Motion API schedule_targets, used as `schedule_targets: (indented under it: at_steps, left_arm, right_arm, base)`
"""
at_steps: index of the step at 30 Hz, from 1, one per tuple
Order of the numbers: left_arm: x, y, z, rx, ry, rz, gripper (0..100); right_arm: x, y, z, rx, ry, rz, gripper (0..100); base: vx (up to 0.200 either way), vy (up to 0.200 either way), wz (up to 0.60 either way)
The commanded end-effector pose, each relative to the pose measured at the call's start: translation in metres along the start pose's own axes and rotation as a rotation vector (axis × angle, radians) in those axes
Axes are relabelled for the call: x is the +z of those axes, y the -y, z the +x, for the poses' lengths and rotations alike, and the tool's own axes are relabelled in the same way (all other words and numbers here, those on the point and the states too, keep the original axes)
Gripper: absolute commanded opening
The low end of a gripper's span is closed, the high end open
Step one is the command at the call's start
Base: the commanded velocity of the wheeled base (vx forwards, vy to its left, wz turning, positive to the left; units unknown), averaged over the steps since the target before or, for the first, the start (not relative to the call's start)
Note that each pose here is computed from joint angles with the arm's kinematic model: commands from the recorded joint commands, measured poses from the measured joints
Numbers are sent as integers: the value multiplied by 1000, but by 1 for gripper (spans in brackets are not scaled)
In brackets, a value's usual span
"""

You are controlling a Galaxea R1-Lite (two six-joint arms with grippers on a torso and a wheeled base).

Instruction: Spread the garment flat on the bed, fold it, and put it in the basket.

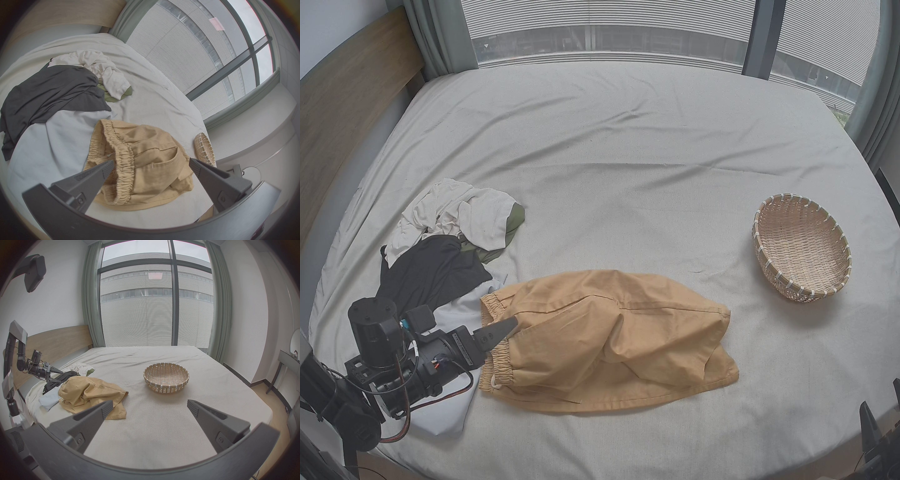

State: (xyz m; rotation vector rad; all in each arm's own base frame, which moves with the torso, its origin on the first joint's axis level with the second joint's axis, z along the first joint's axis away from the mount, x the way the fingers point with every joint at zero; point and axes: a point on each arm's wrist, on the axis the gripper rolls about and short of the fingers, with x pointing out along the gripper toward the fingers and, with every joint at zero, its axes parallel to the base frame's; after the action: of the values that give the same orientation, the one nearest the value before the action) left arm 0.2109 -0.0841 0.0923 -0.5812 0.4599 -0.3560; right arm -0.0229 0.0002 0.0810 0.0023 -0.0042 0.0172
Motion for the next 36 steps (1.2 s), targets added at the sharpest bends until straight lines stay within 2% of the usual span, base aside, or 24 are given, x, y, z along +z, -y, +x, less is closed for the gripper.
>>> schedule_targets:
  at_steps: [1,12,29,36]
  left_arm:
    - [-6,-8,8,32,-34,-8,100]
    - [-12,-15,24,45,-38,-40,100]
    - [-7,-12,43,-22,40,-37,100]
    - [-6,-10,46,-34,45,-37,100]
  right_arm:
    - [-5,0,1,1,-9,1,100]
    - [-5,0,1,1,-7,1,100]
    - [-5,0,1,1,-7,2,100]
    - [-5,0,1,1,-7,2,100]
  base:
    - [0,0,0]
    - [0,0,0]
    - [0,0,0]
    - [0,0,0]
